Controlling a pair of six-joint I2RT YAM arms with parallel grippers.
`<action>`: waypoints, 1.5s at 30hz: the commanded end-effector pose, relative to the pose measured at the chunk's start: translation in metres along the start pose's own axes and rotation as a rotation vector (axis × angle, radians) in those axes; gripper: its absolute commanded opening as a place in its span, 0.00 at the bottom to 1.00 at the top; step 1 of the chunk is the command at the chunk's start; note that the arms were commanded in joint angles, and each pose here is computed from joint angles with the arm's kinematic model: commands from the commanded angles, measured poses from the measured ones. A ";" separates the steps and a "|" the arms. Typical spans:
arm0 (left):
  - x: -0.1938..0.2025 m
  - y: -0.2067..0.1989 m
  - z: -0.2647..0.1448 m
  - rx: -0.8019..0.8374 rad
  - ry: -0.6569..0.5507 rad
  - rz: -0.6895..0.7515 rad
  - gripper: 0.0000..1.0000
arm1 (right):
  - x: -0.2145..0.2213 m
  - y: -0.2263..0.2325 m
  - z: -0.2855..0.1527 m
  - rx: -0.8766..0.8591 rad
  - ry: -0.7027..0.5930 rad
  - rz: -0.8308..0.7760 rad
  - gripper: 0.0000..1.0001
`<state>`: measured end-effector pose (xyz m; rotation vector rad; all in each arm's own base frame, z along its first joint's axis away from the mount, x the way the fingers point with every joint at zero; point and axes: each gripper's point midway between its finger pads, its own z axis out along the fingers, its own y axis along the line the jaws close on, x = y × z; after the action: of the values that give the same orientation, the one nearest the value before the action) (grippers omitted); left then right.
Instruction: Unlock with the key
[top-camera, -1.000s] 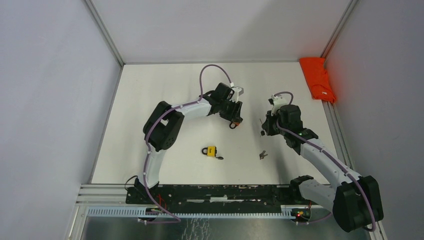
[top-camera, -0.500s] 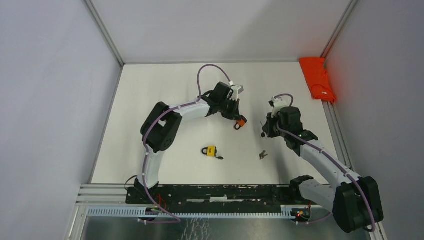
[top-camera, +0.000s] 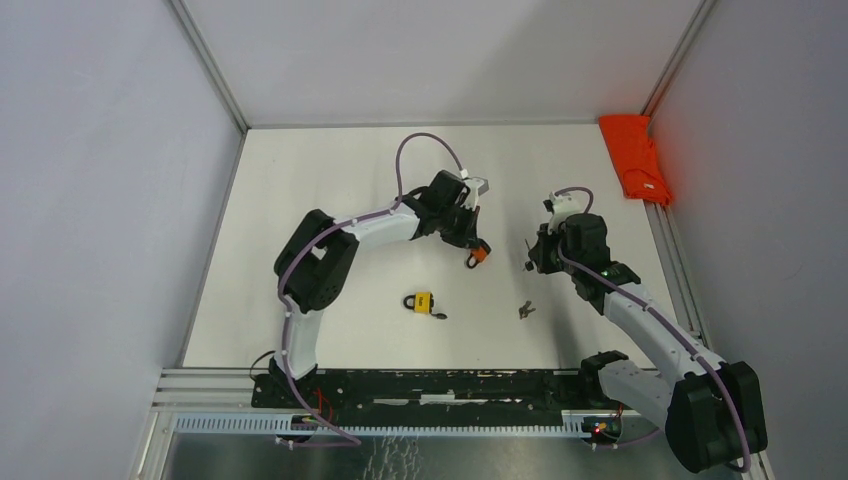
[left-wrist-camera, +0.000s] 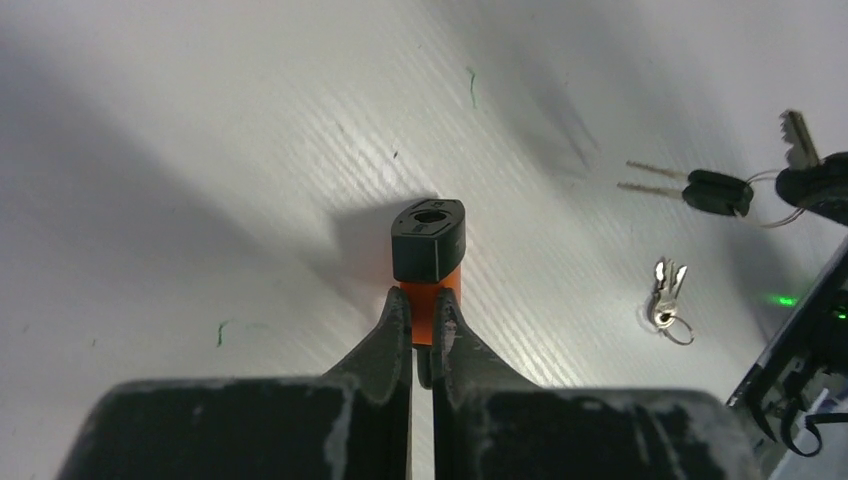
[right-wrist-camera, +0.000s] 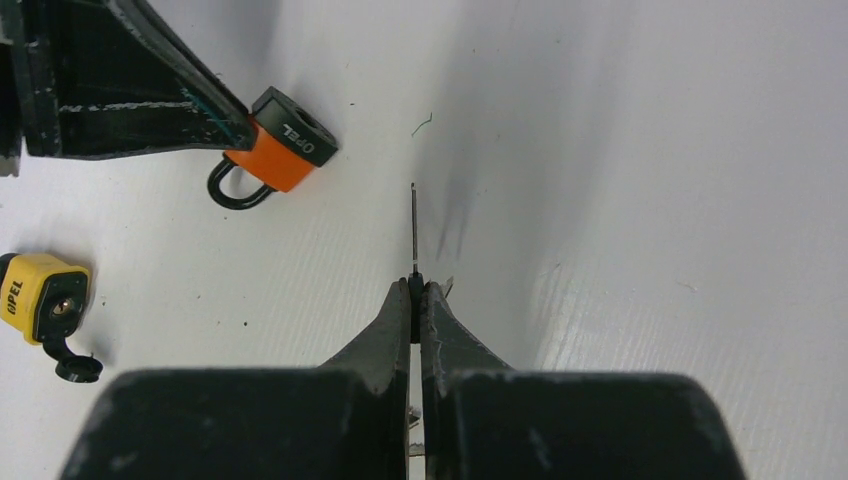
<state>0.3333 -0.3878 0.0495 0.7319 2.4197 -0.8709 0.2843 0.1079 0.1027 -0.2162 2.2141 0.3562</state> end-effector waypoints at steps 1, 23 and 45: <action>0.001 0.021 -0.029 -0.209 -0.007 0.053 0.02 | -0.011 -0.002 -0.001 0.011 -0.058 0.012 0.00; -0.023 0.036 -0.044 -0.569 -0.125 0.323 0.24 | -0.011 -0.006 -0.001 0.020 -0.066 0.027 0.00; -0.012 0.015 -0.049 0.192 0.187 0.400 0.80 | -0.024 0.002 -0.017 -0.010 -0.111 0.032 0.00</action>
<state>0.3624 -0.3621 0.0894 1.1874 2.2220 -0.8141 0.2851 0.1036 0.1199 -0.1681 2.1439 0.3724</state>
